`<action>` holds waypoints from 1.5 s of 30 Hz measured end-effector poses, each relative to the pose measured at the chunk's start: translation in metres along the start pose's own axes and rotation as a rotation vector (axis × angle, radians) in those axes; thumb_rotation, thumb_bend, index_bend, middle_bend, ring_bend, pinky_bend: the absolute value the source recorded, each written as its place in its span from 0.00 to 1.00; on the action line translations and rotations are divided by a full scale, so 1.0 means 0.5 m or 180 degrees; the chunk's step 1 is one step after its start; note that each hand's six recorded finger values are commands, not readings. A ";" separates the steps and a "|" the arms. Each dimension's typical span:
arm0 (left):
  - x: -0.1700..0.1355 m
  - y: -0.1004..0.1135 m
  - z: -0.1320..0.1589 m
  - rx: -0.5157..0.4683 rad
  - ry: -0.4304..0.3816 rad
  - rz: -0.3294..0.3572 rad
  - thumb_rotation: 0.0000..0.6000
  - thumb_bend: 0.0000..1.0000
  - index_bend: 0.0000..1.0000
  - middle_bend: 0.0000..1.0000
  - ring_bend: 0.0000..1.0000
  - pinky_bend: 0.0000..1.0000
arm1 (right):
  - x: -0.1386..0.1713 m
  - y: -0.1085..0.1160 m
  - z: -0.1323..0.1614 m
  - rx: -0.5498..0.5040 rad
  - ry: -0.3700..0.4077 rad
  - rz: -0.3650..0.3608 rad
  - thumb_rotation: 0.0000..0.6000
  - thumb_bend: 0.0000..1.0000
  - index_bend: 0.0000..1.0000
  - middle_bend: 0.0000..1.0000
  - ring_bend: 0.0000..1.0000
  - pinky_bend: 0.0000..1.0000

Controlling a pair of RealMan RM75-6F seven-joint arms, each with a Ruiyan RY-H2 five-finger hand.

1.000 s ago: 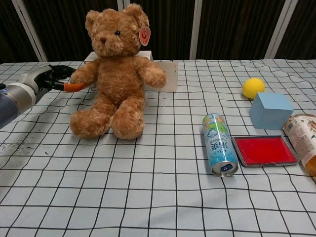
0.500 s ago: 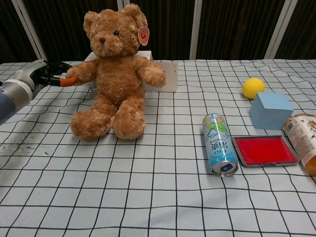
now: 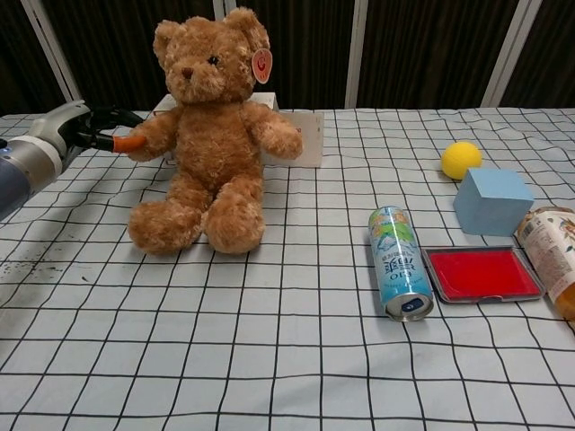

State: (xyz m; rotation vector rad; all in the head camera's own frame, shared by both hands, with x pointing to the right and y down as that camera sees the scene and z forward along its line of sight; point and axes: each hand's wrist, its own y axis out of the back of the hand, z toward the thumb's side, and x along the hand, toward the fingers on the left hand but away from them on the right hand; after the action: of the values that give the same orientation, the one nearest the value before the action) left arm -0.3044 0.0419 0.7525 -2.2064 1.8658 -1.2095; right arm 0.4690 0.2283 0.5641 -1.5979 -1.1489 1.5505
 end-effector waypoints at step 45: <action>0.007 -0.012 -0.033 0.0292 0.0139 0.0033 1.00 0.42 0.28 0.13 0.00 0.00 | 0.003 0.002 -0.001 -0.0034 -0.0017 0.0027 1.00 0.13 0.05 0.02 0.00 0.00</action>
State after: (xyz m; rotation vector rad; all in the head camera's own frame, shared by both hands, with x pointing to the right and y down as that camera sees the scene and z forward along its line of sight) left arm -0.3083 0.0483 0.7689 -2.1382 1.7955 -1.3239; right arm 0.4694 0.2291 0.5628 -1.6085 -1.1566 1.5573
